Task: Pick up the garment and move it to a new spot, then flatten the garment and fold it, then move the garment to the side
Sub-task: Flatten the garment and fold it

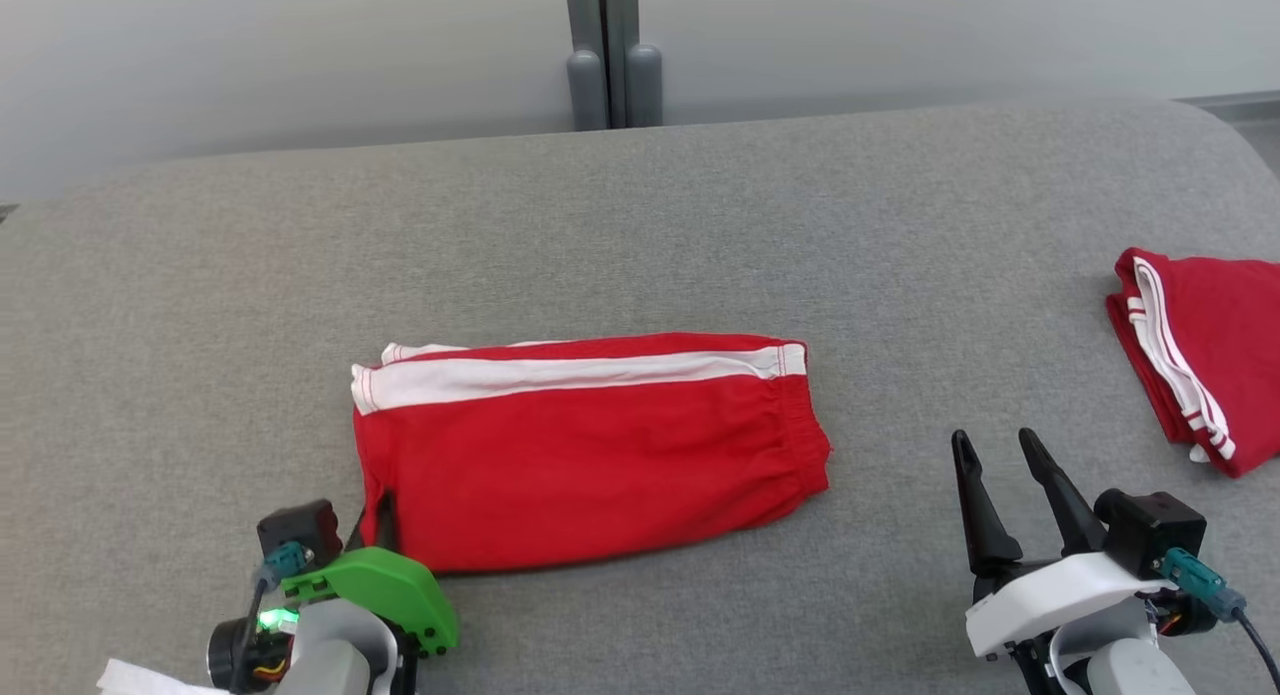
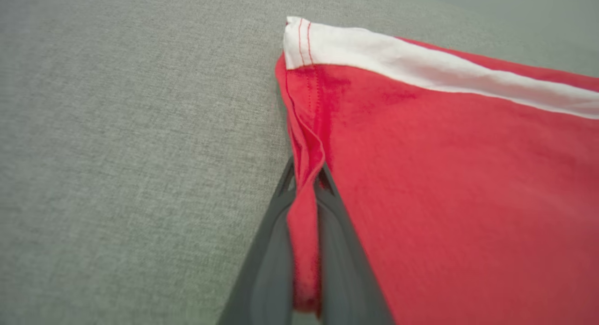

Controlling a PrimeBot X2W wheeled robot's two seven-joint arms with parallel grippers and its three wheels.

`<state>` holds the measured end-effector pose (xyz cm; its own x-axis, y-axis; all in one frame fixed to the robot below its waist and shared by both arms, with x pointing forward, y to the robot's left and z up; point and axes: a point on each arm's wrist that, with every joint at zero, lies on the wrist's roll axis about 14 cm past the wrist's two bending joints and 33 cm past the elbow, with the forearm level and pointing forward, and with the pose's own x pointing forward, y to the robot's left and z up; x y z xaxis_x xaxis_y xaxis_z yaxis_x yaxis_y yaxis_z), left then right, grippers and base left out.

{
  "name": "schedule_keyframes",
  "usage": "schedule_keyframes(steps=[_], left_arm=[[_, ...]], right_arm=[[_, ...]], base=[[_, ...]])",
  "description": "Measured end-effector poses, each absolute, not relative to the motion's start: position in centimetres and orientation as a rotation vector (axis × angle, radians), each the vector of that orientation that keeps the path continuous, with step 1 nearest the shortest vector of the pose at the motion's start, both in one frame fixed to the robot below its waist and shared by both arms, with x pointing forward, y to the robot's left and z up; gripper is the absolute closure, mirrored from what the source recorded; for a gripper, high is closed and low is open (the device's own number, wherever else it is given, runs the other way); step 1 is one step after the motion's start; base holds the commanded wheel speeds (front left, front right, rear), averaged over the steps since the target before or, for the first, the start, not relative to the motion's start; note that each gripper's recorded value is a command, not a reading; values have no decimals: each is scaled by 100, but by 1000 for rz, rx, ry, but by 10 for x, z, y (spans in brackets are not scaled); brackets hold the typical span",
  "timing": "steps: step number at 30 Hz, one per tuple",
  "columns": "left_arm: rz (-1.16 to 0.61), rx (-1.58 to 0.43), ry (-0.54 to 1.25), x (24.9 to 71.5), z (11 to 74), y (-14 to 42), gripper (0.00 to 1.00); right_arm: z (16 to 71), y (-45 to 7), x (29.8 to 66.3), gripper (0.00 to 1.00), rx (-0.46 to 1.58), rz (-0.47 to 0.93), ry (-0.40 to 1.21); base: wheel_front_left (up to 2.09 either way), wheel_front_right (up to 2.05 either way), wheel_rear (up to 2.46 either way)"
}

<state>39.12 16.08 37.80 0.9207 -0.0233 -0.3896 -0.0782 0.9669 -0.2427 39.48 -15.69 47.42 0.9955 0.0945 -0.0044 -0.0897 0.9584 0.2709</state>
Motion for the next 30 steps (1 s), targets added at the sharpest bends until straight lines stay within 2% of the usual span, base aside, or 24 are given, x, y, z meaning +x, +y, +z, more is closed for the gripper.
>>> schedule_keyframes(steps=[2, 3, 5, 19, 26, 30], left_arm=[[38, -259, 390, 383, 380, 162, 100], [44, -257, 381, 380, 382, 163, 70], [49, -242, 348, 381, 391, 164, 0], [48, -168, 177, 383, 435, 172, 0], [59, -166, 168, 378, 437, 177, 0], [70, -166, 172, 376, 436, 180, 0]], right_arm=[[474, -150, 394, 0, 266, 114, 22], [473, -146, 394, 0, 262, 128, 26], [473, -135, 394, 0, 254, 160, 31], [463, -55, 428, 0, 163, 399, 86], [421, -50, 438, 0, 127, 398, 221], [397, -41, 433, 0, 148, 414, 302]], base=[[0, 0, 0], [0, 0, 0], [0, 0, 0], [0, 0, 0], [0, 0, 0], [0, 0, 0]])
